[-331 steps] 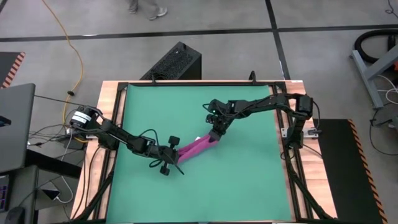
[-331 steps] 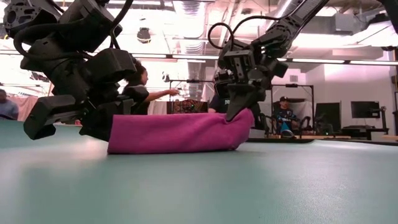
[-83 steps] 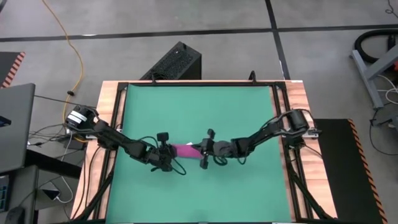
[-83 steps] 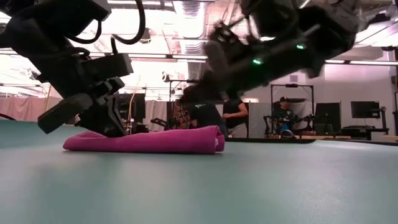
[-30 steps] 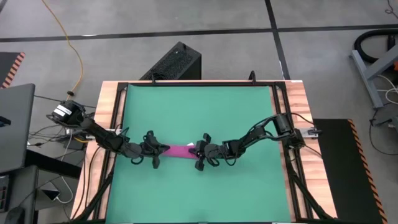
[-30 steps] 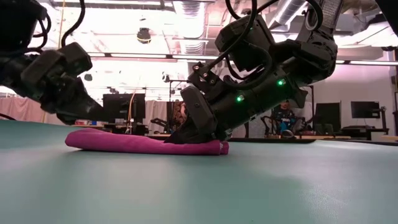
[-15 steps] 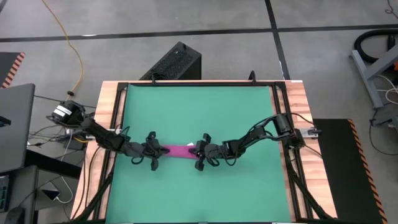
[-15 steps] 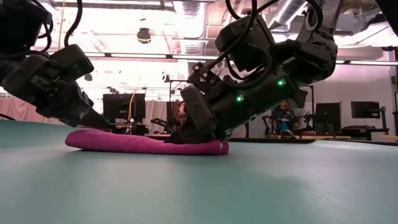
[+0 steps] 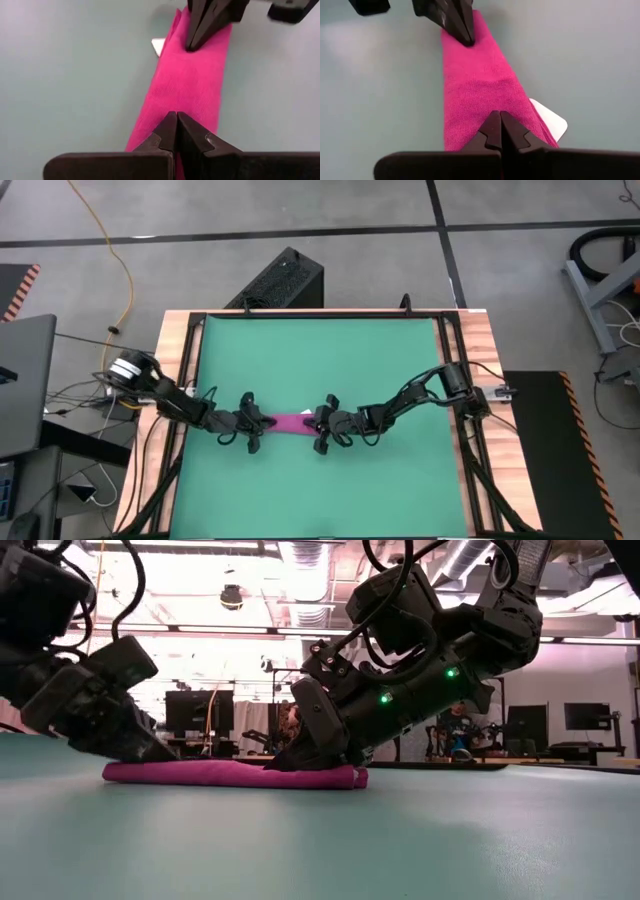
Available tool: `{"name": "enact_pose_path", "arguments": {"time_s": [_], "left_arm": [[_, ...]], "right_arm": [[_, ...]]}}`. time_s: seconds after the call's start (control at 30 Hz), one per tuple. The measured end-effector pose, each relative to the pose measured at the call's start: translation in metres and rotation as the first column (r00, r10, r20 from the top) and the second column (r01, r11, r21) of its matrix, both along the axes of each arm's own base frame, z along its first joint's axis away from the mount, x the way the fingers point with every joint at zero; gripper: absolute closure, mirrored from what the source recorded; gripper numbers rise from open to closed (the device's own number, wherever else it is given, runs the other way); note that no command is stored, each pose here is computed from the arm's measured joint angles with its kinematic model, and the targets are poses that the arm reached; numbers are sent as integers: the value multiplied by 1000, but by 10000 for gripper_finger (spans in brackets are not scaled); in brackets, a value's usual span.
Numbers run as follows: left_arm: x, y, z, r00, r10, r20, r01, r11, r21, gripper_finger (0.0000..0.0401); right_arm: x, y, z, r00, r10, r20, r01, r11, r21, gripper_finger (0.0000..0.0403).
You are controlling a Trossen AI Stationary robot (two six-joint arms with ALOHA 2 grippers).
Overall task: Roll towel
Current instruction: Roll the violet towel
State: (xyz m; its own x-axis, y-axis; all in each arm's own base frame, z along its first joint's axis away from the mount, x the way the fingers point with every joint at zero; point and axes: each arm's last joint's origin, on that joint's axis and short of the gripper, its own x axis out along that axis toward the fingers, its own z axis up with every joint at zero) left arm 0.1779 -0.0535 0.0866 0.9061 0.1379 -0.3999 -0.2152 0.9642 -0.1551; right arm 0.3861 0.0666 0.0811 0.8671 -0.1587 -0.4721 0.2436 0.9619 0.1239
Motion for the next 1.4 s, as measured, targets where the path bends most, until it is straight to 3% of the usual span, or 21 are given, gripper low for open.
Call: {"name": "enact_pose_path", "arguments": {"time_s": [0.33, 0.57, 0.73, 0.9, 1.4], "left_arm": [[0, -1, -21, 998, 1, -62, -6, 997, -74, 401], [0, -5, -23, 998, -4, -69, -4, 993, -116, 401], [15, -13, -22, 994, -40, -99, 27, 991, -130, 401], [23, -18, -20, 991, -82, -101, 70, 991, -117, 401], [21, -16, -21, 993, -61, -105, 49, 993, -110, 401]], "right_arm": [[-1, 1, -1, 1000, 13, -17, -13, 1000, 5, 393], [-7, 4, -10, 991, 11, -134, -10, 1000, 12, 393], [-10, 4, -13, 983, 32, -180, -33, 999, 1, 393], [-16, 3, -16, 982, 67, -177, -65, 998, 17, 393], [-32, 3, -24, 987, 88, -133, -83, 995, 48, 393]]}}
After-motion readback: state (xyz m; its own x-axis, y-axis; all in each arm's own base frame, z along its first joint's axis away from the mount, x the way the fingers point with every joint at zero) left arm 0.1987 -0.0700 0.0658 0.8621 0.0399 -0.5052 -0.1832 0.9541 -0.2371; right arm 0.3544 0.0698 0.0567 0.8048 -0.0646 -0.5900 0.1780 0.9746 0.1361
